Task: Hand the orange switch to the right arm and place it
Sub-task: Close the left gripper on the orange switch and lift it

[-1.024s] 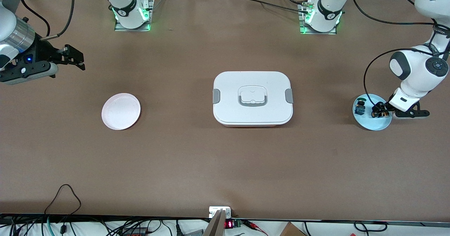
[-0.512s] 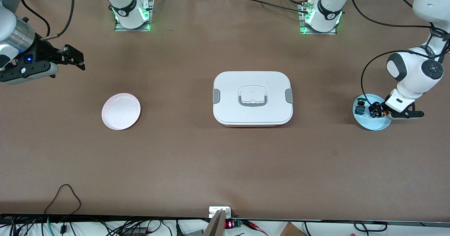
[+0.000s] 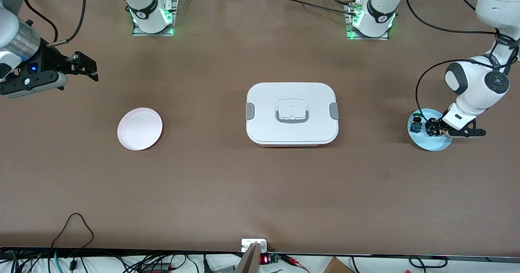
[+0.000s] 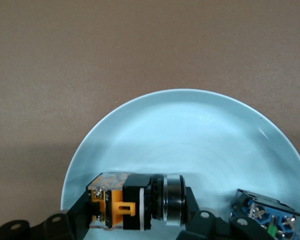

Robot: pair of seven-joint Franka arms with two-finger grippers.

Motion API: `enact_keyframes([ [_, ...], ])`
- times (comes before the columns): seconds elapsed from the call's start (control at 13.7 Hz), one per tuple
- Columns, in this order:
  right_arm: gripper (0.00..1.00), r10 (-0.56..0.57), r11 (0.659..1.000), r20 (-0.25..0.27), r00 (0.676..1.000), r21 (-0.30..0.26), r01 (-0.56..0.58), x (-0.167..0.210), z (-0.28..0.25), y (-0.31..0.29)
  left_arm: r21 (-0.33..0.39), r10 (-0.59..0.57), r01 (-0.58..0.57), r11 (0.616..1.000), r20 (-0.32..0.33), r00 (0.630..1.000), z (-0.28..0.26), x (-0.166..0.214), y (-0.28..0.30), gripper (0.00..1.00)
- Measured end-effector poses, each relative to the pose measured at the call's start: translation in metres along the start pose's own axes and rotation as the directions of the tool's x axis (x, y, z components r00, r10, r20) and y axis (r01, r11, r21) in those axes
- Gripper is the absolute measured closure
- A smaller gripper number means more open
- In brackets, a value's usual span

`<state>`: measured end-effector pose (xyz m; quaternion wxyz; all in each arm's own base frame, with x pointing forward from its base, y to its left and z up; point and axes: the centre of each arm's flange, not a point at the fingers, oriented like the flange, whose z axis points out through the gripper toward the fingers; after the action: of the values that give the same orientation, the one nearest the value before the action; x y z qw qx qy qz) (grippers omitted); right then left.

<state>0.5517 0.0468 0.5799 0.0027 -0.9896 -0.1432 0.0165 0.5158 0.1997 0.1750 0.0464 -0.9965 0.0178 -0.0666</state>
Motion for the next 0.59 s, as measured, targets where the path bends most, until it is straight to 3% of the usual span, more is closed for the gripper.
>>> enact_keyframes([
  [0.37,0.0,0.001,1.0,0.0,1.0,0.0,-0.001,0.0,0.0,0.0,0.012,0.026,-0.026,1.0,-0.022,0.999,-0.018,0.012,-0.007,0.27],
  [0.44,0.0,0.003,1.0,0.0,1.0,0.0,-0.003,0.0,0.0,0.002,0.006,0.033,-0.033,0.999,0.001,0.999,-0.029,0.019,-0.008,0.27],
  [0.59,0.0,0.01,1.0,0.0,1.0,0.0,-0.01,-0.001,0.0,0.005,-0.03,0.052,-0.048,0.998,0.115,0.992,-0.061,0.044,-0.008,0.27],
])
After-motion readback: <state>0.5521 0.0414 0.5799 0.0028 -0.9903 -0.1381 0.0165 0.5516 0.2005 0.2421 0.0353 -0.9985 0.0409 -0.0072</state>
